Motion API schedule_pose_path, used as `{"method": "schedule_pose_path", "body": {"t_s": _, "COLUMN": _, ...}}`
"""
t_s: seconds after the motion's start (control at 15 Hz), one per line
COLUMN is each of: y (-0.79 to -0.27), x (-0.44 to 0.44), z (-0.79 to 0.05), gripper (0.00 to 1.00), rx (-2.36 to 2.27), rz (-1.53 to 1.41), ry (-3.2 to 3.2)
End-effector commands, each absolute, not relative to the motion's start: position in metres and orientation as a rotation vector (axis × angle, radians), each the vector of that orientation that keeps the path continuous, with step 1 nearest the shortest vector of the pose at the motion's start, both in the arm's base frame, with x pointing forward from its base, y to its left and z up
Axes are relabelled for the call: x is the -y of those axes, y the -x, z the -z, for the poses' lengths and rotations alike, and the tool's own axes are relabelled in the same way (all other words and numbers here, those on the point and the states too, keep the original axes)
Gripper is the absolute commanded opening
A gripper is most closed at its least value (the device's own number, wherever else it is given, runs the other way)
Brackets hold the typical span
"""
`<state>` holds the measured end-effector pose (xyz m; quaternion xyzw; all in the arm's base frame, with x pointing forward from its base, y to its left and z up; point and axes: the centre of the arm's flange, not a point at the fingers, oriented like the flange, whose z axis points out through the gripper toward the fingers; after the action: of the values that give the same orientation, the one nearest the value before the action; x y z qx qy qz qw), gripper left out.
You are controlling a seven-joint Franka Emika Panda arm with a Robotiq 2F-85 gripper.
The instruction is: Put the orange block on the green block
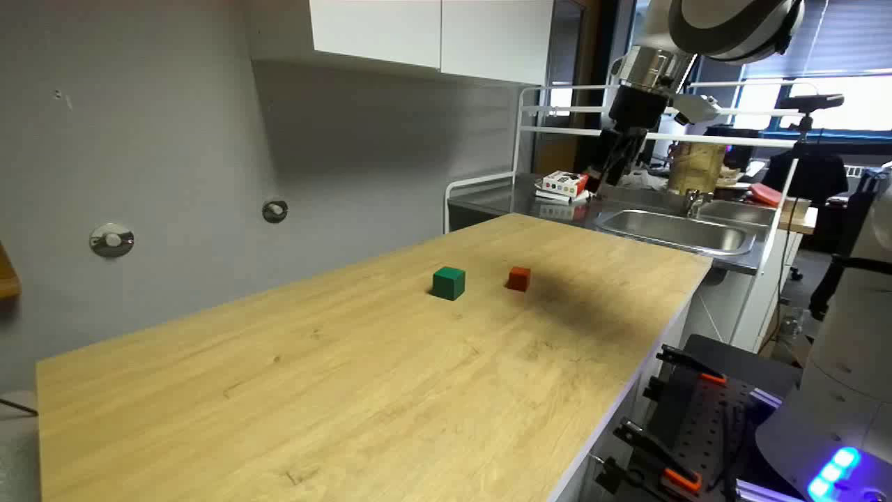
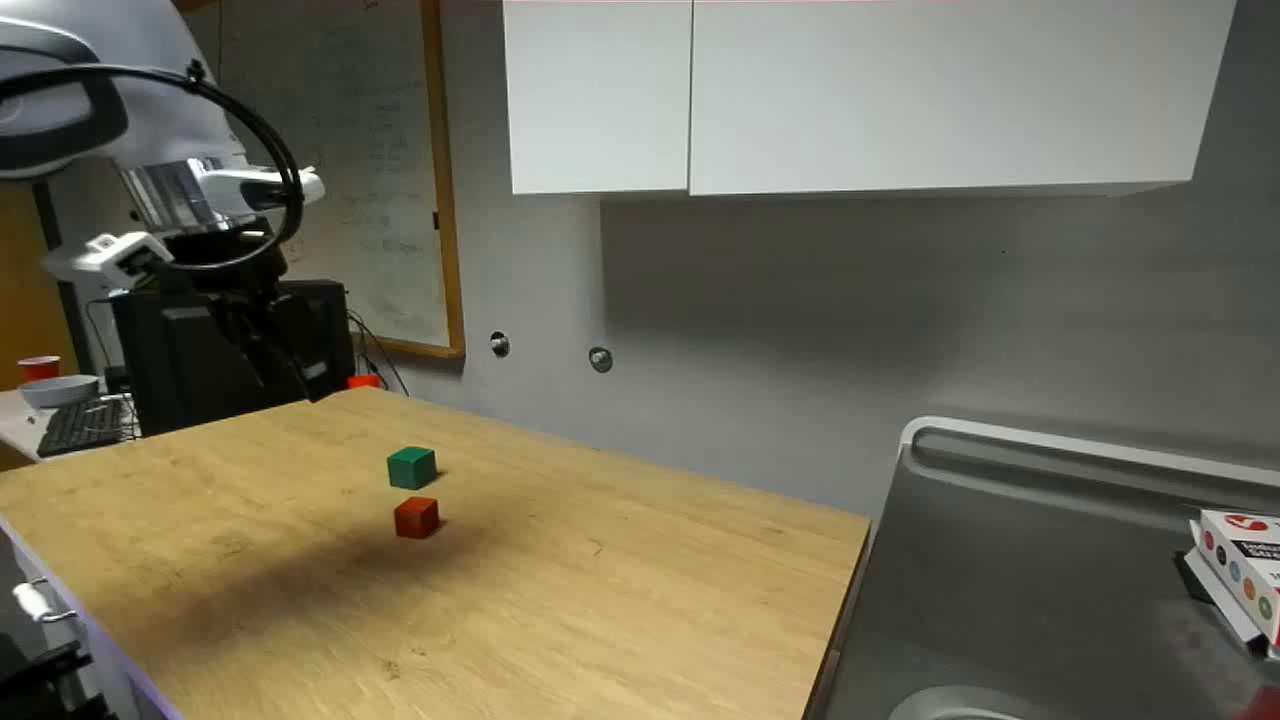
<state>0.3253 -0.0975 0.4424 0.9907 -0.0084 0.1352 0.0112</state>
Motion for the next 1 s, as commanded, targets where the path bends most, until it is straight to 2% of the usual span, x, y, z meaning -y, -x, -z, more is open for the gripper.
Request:
{"method": "schedule_pose_path", "body": {"t_s": 0.0, "y": -0.325, "x": 0.097, "z": -0.442, "gripper": 1.0, "rx": 0.026, "rz": -0.422, "ry": -3.09}}
{"method": "schedule_pose_path", "body": {"t_s": 0.53, "y": -0.325, "x": 0.097, "z": -0.442, "gripper": 1.0, "rx": 0.026, "rz": -0.422, "ry": -3.09}}
{"method": "schedule_pose_path", "body": {"t_s": 0.93, "y": -0.355, "x": 0.1, "z": -0.427, "gripper": 1.0, "rx": 0.048, "rz": -0.467, "ry": -3.075}}
